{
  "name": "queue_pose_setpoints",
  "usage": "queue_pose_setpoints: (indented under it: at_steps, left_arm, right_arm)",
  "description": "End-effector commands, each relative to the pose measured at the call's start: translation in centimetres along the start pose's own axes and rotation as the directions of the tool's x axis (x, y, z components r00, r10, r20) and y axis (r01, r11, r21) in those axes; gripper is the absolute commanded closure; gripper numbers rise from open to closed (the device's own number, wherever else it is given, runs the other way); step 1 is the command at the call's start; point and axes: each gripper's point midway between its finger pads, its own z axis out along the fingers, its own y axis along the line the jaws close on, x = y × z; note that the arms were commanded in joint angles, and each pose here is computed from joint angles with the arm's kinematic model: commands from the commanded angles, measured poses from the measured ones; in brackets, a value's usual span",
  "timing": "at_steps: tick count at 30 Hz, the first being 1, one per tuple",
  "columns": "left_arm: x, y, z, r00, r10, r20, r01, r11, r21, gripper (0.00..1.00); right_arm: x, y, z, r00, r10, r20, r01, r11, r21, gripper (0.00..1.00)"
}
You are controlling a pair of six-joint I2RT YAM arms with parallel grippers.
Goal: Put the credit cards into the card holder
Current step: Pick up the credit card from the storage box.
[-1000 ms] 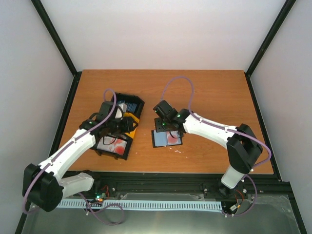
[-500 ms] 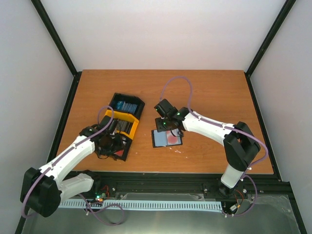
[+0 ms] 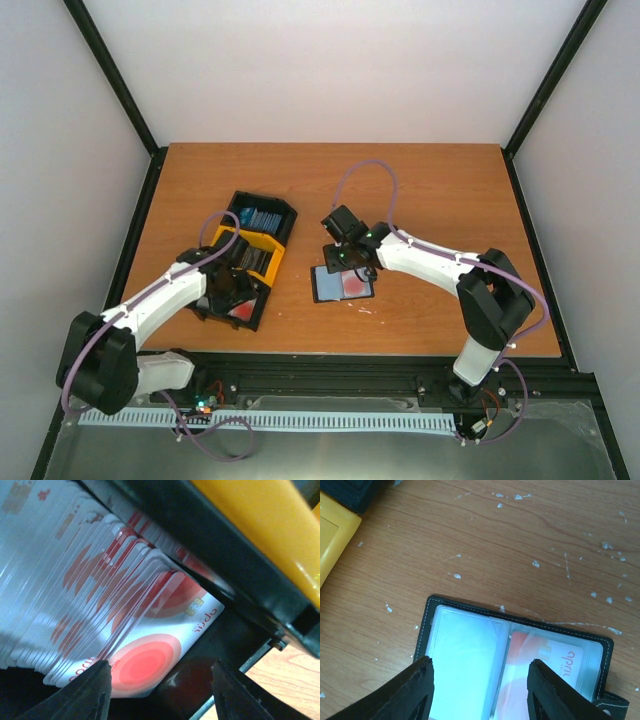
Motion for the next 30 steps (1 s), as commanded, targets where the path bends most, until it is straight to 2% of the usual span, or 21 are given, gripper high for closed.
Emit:
queue_pose_setpoints:
  at_steps: [1, 19, 23, 26, 30]
  left_arm:
    - [-1.0, -0.1, 0.0, 1.000, -0.020, 0.018, 0.020, 0.999, -0.029, 0.41]
    - [-0.5, -0.1, 2.4, 0.999, -0.005, -0.035, 0.004, 0.999, -0.044, 0.42]
    - [-0.4, 0.0, 2.5, 0.999, -0.002, -0.045, 0.000, 0.998, -0.058, 0.47]
    - [-0.4, 0.1, 2.6, 0.999, -0.002, -0.049, -0.001, 0.998, -0.067, 0.57]
    - [-0.4, -0.6, 2.5, 0.998, 0.016, -0.063, -0.019, 0.999, -0.045, 0.60]
  right_arm:
    - [-0.4, -0.6, -0.3, 1.000, -0.001, 0.015, 0.001, 1.000, -0.003, 0.49]
    - [-0.1, -1.2, -0.2, 1.000, 0.018, 0.024, -0.017, 1.000, -0.013, 0.49]
    - [-0.3, -1.1, -0.1, 1.000, 0.014, 0.026, -0.014, 1.000, -0.021, 0.49]
    - [-0.4, -1.0, 0.1, 1.000, 0.013, 0.025, -0.012, 1.000, -0.024, 0.49]
    - [-0.4, -1.1, 0.3, 1.000, 0.010, 0.022, -0.009, 1.000, -0.025, 0.49]
